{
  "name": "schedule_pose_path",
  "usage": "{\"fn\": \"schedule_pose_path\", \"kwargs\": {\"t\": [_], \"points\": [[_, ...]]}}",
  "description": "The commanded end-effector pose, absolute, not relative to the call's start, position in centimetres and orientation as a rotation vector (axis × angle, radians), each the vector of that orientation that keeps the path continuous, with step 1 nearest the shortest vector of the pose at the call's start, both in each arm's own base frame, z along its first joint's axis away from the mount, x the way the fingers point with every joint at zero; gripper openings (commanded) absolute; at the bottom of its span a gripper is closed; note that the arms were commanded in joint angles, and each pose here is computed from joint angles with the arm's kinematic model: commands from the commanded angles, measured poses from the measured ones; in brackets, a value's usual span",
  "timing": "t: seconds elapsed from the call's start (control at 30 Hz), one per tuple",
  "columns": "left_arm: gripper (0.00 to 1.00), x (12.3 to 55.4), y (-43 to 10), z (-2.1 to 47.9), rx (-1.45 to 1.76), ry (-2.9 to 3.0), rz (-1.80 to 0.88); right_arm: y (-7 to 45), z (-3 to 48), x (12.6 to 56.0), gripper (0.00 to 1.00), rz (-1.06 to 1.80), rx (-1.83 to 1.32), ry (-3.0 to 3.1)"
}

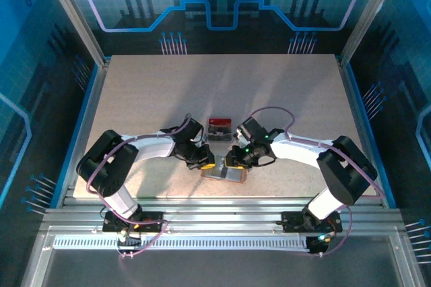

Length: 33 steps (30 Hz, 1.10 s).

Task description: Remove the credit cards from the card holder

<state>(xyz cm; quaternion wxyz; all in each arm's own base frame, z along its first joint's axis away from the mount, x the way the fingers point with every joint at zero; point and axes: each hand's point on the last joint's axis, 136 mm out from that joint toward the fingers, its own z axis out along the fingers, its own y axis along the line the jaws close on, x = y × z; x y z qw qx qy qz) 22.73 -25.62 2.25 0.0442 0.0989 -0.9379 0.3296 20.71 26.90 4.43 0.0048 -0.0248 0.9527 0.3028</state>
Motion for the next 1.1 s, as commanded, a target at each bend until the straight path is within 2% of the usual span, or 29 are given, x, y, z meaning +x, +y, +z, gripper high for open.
{"fn": "schedule_pose_path", "kwargs": {"t": [0.0, 0.43, 1.07], "points": [[0.13, 21.4, -24.2, 0.2, 0.322, -2.872, 0.876, 27.6, 4.5, 20.7, 0.31, 1.037, -0.039, 2.962], [0.13, 21.2, -24.1, 0.3, 0.325, -2.87, 0.878, 28.2, 2.3, 20.5, 0.31, 1.118, 0.042, 2.977], [0.13, 21.2, -24.1, 0.3, 0.325, -2.867, 0.871, 28.1, 2.4, 20.9, 0.18, 1.236, 0.127, 2.915]]}}
